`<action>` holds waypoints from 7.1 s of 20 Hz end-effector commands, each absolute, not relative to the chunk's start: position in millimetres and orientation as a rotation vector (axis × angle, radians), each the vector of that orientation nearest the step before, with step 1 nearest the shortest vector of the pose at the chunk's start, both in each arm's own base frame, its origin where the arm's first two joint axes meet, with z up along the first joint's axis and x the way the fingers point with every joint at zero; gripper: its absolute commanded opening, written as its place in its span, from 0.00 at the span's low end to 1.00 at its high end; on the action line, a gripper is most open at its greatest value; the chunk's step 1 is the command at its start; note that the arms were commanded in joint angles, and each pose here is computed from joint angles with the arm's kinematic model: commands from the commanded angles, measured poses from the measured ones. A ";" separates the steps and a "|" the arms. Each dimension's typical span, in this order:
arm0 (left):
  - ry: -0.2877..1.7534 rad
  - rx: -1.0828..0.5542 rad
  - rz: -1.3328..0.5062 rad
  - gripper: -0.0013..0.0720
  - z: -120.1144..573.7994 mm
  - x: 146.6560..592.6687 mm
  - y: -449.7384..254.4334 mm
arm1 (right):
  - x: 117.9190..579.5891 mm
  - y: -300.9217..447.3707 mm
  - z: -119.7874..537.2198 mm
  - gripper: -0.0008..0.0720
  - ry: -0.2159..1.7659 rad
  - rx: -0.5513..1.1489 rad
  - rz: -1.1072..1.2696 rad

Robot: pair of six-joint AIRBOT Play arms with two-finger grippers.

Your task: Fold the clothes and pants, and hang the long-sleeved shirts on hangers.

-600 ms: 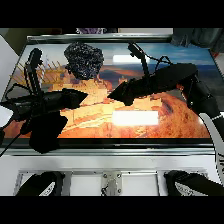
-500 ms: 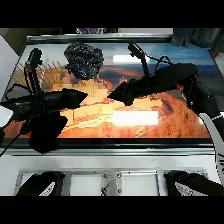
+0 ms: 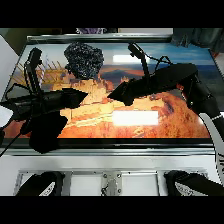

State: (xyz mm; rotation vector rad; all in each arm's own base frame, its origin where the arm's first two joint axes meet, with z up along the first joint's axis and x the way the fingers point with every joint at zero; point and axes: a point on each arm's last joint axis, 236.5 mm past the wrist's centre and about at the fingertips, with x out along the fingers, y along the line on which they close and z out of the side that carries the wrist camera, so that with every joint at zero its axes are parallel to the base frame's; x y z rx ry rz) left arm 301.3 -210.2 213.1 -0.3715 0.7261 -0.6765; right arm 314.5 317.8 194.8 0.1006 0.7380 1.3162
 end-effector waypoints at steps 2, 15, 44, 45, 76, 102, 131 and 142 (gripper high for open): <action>0.677 -0.240 -0.572 0.07 204.8 321.7 -179.9 | 314.5 318.2 194.7 0.05 0.738 0.101 1.317; 1.376 -0.127 0.218 0.96 -21.8 336.5 109.3 | 314.5 318.1 194.6 0.05 0.738 0.101 1.317; 0.360 0.067 -0.697 0.05 353.4 331.6 -251.8 | 406.8 98.3 246.7 0.05 0.612 0.153 0.504; 0.354 0.064 -0.745 0.05 356.9 324.9 -273.1 | 406.4 74.0 248.6 0.05 0.614 0.167 0.418; 1.348 -0.895 -0.373 0.96 -76.7 430.0 -265.3 | 364.2 27.9 -29.0 0.82 1.243 0.610 0.170; 0.584 -0.416 -0.819 0.05 367.6 413.4 -203.2 | 419.9 47.2 244.8 0.05 0.580 0.267 0.290; 1.354 -0.538 -0.384 0.96 -0.4 374.0 -122.2 | 259.0 106.2 98.9 0.99 1.062 0.351 0.379; 1.389 -0.679 -0.306 0.96 -80.9 400.8 -133.5 | 273.2 106.0 75.4 0.98 1.146 0.377 0.362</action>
